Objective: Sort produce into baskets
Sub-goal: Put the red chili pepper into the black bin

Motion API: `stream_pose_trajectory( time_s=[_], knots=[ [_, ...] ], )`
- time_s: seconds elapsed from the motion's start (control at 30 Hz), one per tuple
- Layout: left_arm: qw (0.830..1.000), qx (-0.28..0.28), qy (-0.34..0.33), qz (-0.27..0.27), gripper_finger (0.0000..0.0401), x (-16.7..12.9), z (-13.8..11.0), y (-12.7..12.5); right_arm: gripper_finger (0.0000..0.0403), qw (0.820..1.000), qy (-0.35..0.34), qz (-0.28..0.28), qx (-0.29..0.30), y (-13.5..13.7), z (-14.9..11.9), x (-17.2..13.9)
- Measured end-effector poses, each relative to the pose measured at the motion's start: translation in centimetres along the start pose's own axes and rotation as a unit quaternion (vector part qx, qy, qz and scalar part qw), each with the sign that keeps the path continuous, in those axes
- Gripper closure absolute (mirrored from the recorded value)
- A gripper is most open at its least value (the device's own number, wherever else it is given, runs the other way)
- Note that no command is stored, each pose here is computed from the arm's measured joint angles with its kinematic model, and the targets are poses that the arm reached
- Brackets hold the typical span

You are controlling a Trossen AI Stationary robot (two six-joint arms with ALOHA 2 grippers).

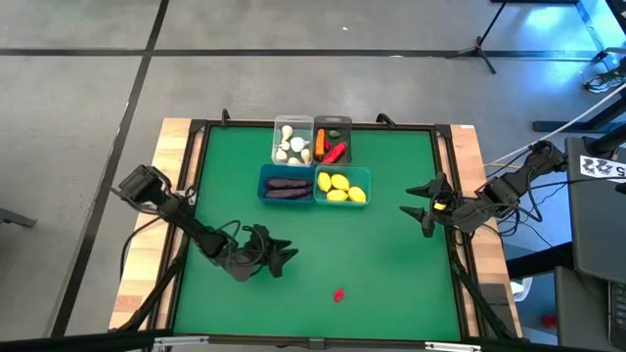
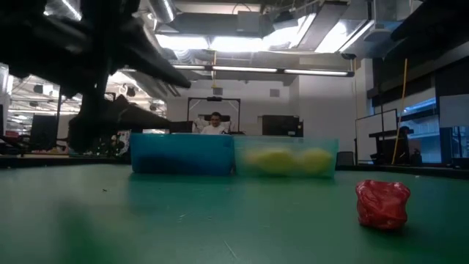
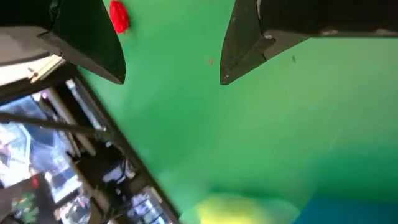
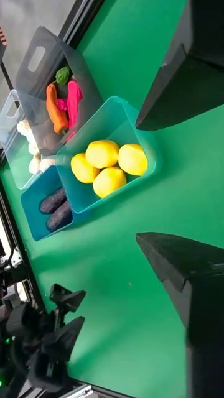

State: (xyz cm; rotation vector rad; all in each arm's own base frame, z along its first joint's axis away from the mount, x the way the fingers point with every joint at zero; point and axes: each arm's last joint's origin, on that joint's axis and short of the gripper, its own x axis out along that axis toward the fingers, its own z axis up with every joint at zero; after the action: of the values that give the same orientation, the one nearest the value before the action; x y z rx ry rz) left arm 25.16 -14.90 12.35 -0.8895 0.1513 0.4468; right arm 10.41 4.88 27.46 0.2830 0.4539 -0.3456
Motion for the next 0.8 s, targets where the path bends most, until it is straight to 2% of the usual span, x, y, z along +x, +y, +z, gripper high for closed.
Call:
stream_pose_trajectory(
  time_s=[0.2, 0.23, 0.3, 0.33, 0.37, 0.43, 0.47, 0.5, 0.53, 0.67, 0.73, 0.8],
  knots=[
    [0.999, 0.025, 0.032, -0.005, 0.0146, 0.4, -0.3, 0.2, 0.0123, 1.0, -0.003, -0.002, 0.001, 0.0, 0.0, 0.0],
    [0.999, 0.039, 0.035, -0.009, 0.0146, 0.5, -0.3, -0.1, 0.0123, 1.0, -0.005, -0.004, 0.001, 0.0, 0.0, 0.0],
    [0.991, 0.112, 0.059, -0.035, 0.0146, 0.9, -0.2, -1.2, 0.0123, 1.0, -0.01, -0.009, 0.001, 0.0, 0.1, 0.0],
    [0.98, 0.167, 0.084, -0.064, 0.0146, 1.1, -0.2, -2.1, 0.0123, 1.0, -0.012, -0.012, 0.001, -0.1, 0.1, 0.0],
    [0.962, 0.229, 0.109, -0.099, 0.0146, 1.3, -0.2, -3.0, 0.0123, 1.0, -0.015, -0.015, 0.001, -0.1, 0.1, 0.0],
    [0.914, 0.346, 0.142, -0.156, 0.0146, 1.6, -0.3, -4.6, 0.0123, 1.0, -0.021, -0.021, 0.001, -0.1, 0.1, 0.0],
    [0.896, 0.383, 0.148, -0.168, 0.0146, 1.7, -0.2, -5.2, 0.0123, 0.999, -0.023, -0.023, 0.001, -0.1, 0.1, 0.0],
    [0.886, 0.406, 0.147, -0.168, 0.0146, 2.1, 0.1, -5.9, 0.0123, 0.999, -0.025, -0.025, 0.001, -0.1, 0.1, 0.0],
    [0.884, 0.415, 0.145, -0.16, 0.0146, 2.6, 0.5, -6.4, 0.0123, 0.999, -0.026, -0.027, 0.001, -0.1, 0.2, 0.0],
    [0.894, 0.41, 0.132, -0.124, 0.0146, 4.8, 2.7, -7.6, 0.0123, 0.999, -0.031, -0.033, 0.0, -0.2, 0.2, 0.0],
    [0.899, 0.403, 0.12, -0.124, 0.0146, 5.7, 3.1, -7.7, 0.0123, 0.998, -0.038, -0.042, -0.001, -0.3, 0.2, 0.0],
    [0.913, 0.374, 0.096, -0.135, 0.0146, 6.7, 3.1, -7.9, 0.0123, 0.998, -0.044, -0.049, -0.002, -0.3, 0.2, 0.0]
  ],
)
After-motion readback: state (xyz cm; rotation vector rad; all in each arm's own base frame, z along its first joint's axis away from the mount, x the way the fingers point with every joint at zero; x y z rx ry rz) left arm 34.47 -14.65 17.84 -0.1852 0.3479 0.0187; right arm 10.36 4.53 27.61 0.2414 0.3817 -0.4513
